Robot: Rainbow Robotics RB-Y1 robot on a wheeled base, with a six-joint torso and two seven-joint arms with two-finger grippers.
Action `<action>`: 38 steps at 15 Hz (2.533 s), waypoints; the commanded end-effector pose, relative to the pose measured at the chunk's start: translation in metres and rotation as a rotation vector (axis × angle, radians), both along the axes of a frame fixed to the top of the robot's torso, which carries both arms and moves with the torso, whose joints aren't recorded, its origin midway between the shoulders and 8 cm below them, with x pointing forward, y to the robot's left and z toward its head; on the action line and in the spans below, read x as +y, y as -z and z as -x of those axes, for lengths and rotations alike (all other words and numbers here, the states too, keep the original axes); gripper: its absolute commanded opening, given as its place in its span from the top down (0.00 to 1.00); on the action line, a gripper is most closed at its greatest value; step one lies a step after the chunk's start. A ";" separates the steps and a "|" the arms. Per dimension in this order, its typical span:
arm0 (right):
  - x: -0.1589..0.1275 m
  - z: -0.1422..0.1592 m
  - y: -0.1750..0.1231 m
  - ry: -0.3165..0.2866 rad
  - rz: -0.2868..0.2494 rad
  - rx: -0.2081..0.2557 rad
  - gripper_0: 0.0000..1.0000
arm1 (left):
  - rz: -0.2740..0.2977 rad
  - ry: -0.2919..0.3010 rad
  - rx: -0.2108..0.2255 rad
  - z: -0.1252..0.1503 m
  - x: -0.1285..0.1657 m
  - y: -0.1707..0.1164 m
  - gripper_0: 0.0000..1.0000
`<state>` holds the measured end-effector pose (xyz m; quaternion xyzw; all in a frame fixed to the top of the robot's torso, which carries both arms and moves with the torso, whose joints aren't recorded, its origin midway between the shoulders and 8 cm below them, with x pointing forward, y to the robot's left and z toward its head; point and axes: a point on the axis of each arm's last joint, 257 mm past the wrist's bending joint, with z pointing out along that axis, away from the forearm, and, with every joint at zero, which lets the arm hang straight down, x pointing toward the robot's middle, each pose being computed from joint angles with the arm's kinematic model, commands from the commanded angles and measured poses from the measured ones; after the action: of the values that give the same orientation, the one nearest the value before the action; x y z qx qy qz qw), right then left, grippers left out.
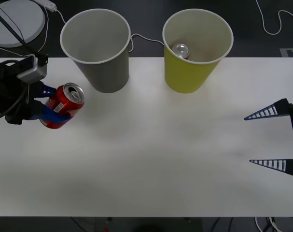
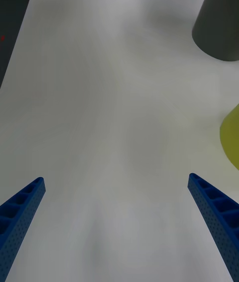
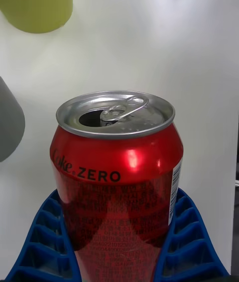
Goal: Put the can into the green bin and the plastic bottle into the gray bin
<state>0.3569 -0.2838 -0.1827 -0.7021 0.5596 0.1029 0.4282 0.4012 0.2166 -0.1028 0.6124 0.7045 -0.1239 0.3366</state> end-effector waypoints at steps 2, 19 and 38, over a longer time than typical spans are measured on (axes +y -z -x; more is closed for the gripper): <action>0.000 0.000 0.000 0.000 0.000 0.000 0.00 | 0.004 -0.031 0.021 -0.001 -0.024 -0.035 1.00; 0.000 0.000 0.000 0.000 0.000 0.000 0.00 | -0.037 -0.192 0.027 -0.122 -0.228 -0.146 1.00; 0.000 0.000 0.000 0.000 0.000 0.000 0.00 | 0.074 -0.332 -0.073 -0.183 -0.372 -0.168 0.00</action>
<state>0.3569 -0.2838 -0.1827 -0.7021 0.5596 0.1029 0.4282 0.5840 -0.1553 0.0645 0.4791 0.7791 -0.0684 0.3985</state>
